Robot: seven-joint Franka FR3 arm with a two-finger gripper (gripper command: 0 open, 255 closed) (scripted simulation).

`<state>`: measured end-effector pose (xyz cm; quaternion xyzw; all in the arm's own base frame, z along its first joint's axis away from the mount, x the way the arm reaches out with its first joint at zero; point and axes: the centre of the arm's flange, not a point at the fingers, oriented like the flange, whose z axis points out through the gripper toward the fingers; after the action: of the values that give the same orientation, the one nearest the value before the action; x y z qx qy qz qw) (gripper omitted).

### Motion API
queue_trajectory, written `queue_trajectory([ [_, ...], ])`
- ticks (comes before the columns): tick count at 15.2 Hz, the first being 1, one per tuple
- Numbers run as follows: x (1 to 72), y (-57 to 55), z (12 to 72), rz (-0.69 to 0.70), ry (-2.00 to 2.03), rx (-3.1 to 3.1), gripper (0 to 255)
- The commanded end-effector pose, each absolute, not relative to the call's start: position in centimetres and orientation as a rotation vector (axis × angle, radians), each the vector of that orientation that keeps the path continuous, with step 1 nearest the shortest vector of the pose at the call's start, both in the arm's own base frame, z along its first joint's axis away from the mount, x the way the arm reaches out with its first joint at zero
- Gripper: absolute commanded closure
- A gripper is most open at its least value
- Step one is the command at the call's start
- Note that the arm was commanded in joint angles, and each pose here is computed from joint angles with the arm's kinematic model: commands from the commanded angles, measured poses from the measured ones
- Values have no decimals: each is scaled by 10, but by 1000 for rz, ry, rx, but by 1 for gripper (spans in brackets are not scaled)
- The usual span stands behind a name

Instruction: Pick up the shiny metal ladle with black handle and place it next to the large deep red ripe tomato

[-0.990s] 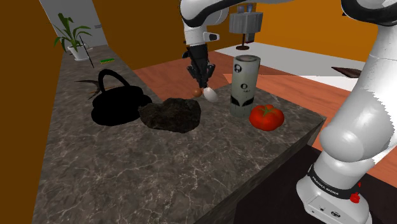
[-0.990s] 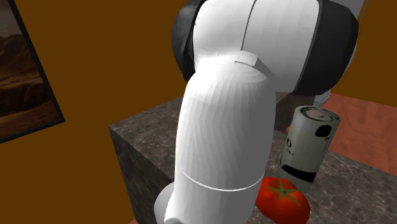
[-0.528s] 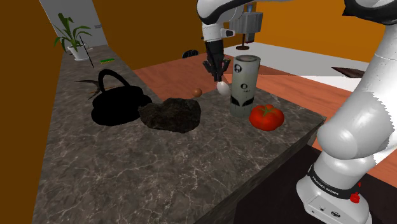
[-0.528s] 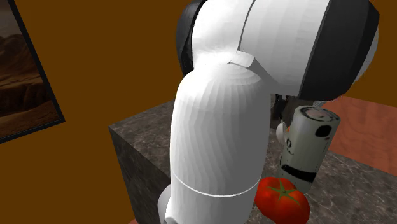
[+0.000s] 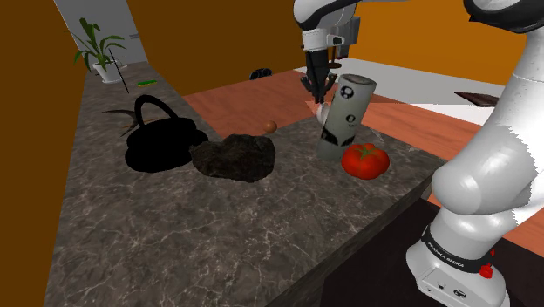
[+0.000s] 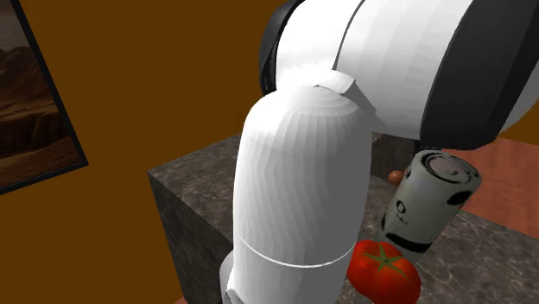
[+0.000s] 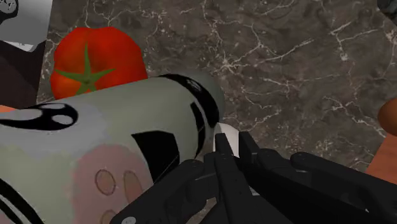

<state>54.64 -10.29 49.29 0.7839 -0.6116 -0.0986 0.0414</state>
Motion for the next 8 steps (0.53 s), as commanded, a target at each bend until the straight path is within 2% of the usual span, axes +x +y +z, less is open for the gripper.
queue_trajectory([
  [1, 546, -129, 492, -305, -1871, 2398, 255],
  [8, 541, -222, 492, -305, -1871, 2398, 255],
])
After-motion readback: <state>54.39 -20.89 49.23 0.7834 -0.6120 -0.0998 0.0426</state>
